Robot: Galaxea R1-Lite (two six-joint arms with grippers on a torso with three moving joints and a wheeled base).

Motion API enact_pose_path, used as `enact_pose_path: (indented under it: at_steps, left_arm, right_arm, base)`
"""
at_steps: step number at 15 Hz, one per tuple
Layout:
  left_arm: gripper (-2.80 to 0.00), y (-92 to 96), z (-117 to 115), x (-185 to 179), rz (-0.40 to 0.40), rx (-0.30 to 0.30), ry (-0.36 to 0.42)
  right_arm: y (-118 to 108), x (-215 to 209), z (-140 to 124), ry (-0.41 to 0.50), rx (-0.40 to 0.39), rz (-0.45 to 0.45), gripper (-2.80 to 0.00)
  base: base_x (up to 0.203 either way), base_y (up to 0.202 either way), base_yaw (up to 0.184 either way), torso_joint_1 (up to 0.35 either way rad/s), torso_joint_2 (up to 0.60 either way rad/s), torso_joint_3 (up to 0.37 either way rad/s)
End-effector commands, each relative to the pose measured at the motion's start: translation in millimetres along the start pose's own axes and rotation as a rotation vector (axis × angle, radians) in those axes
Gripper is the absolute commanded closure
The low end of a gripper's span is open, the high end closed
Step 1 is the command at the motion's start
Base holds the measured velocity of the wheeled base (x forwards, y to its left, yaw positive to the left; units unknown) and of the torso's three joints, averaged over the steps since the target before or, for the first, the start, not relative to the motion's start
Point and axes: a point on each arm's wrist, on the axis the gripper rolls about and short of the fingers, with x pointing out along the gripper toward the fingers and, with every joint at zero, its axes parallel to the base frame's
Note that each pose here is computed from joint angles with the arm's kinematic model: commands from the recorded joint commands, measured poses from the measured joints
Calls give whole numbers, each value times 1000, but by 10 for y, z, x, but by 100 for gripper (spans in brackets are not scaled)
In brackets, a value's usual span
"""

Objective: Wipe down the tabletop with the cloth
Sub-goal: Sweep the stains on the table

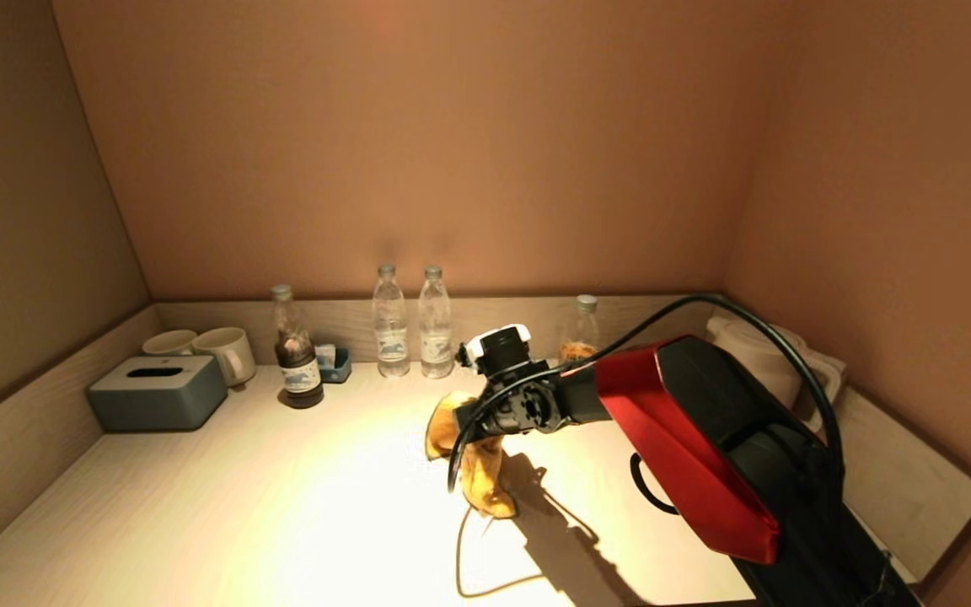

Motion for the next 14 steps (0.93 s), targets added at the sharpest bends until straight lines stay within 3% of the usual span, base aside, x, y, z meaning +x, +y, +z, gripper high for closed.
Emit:
enact_pose_path:
  at_steps: [1, 5, 14]
  left_arm:
    - [0, 0, 1, 0, 1, 0, -2]
    - [0, 0, 0, 0, 1, 0, 0]
    - [0, 0, 1, 0, 1, 0, -2]
  right_arm:
    - [-64, 129, -129, 40, 0, -10, 0]
    - [-112, 194, -205, 63, -2, -17, 0]
    - [351, 184, -261, 72, -60, 49, 0]
  base:
    - [0, 0, 0, 0, 0, 0]
    - [0, 0, 0, 0, 0, 0]
    - [0, 0, 0, 0, 0, 0]
